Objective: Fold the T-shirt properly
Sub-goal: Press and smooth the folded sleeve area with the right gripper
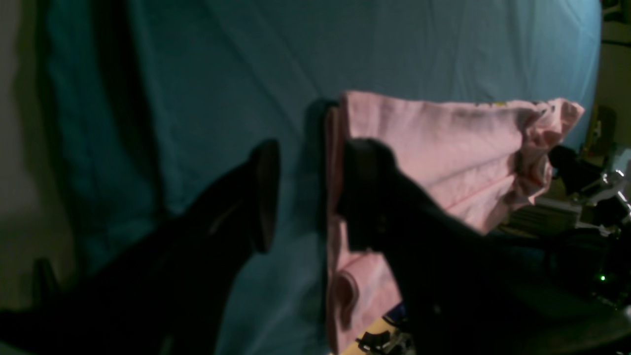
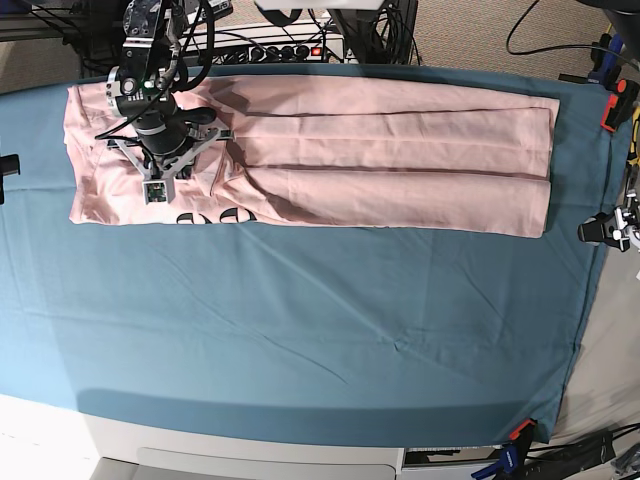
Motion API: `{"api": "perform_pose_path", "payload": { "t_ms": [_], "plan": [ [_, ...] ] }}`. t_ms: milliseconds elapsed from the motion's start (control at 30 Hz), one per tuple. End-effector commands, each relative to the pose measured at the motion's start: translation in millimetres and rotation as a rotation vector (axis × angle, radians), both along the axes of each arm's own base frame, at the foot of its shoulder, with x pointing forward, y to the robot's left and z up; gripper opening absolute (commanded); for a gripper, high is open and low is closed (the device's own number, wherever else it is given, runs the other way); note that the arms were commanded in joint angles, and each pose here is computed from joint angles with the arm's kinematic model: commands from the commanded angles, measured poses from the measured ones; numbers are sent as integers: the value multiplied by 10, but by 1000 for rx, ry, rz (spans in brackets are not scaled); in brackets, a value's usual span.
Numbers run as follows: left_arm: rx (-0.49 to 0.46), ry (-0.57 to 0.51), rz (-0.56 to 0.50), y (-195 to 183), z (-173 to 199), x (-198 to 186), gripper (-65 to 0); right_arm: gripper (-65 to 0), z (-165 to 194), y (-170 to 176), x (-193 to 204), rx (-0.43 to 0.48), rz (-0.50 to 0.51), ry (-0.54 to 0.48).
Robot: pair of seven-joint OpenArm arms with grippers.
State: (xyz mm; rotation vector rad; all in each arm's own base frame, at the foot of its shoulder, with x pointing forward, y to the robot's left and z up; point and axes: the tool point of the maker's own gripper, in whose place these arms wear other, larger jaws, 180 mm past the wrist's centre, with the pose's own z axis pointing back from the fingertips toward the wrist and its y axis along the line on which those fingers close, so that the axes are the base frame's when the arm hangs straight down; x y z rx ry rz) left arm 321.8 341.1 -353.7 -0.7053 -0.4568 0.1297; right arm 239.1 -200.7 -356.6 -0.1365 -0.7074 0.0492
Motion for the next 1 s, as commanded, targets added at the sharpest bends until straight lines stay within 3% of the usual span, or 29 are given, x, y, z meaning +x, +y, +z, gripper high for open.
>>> {"api": "perform_pose_path", "payload": {
  "t_ms": [0,167,267,400,533,733,967],
  "plan": [
    [14,-58,17,120,203,109,-416,-650,104,-32,65,-12,-10,-46],
    [14,-58,17,120,203,109,-416,-650,74,-117,33,-47,-51,-33],
    [14,-64,22,122,207,120,-416,-650,-96,-72,-17,-9,-53,12],
    [14,-64,22,124,209,120,-416,-650,-294,93,-96,61,16,82],
    [14,-64,22,124,208,120,-416,-650,-289,221,-98,107,71,86],
    [14,-64,22,124,208,120,-416,-650,-280,227,-96,108,75,84],
    [14,-64,22,124,208,120,-416,-650,-168,343,-51,114,161,48]
  ]
}}
